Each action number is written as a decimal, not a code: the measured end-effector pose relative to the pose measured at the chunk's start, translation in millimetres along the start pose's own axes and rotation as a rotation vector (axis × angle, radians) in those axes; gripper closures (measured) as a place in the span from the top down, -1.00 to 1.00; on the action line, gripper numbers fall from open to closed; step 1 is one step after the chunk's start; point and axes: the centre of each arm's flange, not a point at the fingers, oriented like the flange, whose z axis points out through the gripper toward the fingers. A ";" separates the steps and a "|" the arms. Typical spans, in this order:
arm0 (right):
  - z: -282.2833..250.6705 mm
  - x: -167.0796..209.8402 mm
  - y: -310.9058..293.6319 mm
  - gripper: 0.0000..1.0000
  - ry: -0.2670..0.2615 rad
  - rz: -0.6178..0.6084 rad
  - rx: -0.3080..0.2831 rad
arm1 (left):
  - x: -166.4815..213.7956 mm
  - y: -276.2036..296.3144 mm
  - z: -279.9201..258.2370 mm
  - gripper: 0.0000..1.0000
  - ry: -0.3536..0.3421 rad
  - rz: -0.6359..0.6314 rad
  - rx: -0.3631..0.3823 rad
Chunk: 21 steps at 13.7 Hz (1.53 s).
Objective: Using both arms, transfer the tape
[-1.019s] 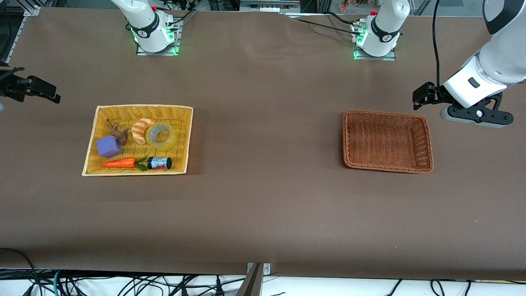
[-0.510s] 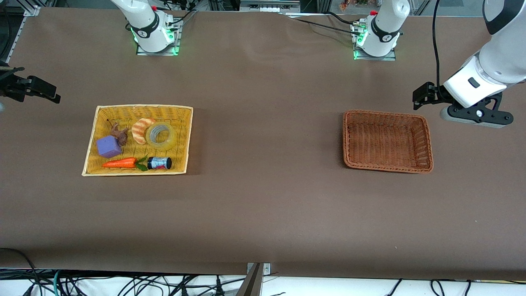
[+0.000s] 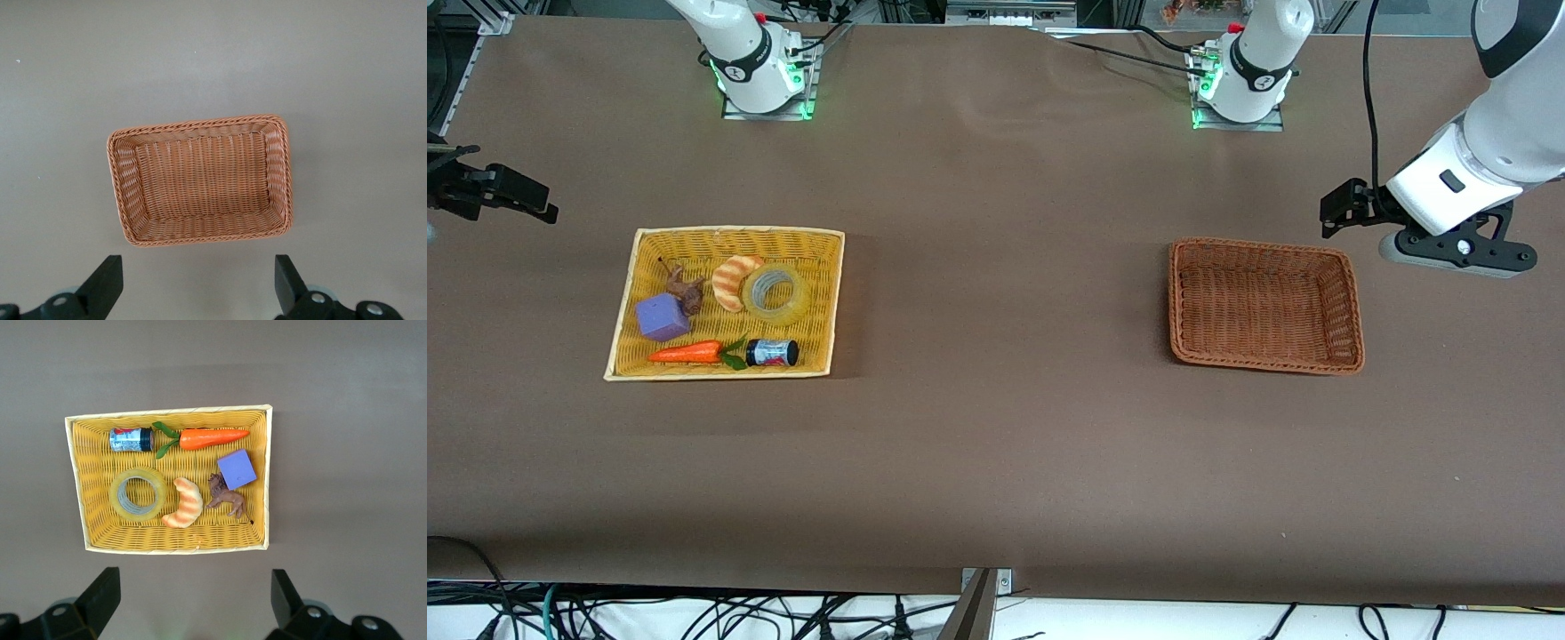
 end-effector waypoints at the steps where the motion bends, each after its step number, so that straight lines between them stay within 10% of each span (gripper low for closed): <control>1: 0.0 0.0 0.0 1.00 0.000 0.000 0.000 | 0.3 -1.0 1.0 1.00 -0.003 -0.002 0.000; 8: 15.0 6.5 -2.6 1.00 -0.035 -0.005 0.001 | 0.0 -12.2 7.4 1.00 -0.015 -0.022 -0.002; 16: 145.9 52.4 -20.8 1.00 -0.294 -0.032 0.037 | 3.7 -32.7 21.0 1.00 0.003 0.000 -0.003; 21: 247.4 67.2 -100.8 1.00 -0.246 -0.030 0.022 | 3.5 -32.5 21.2 1.00 0.003 0.001 -0.003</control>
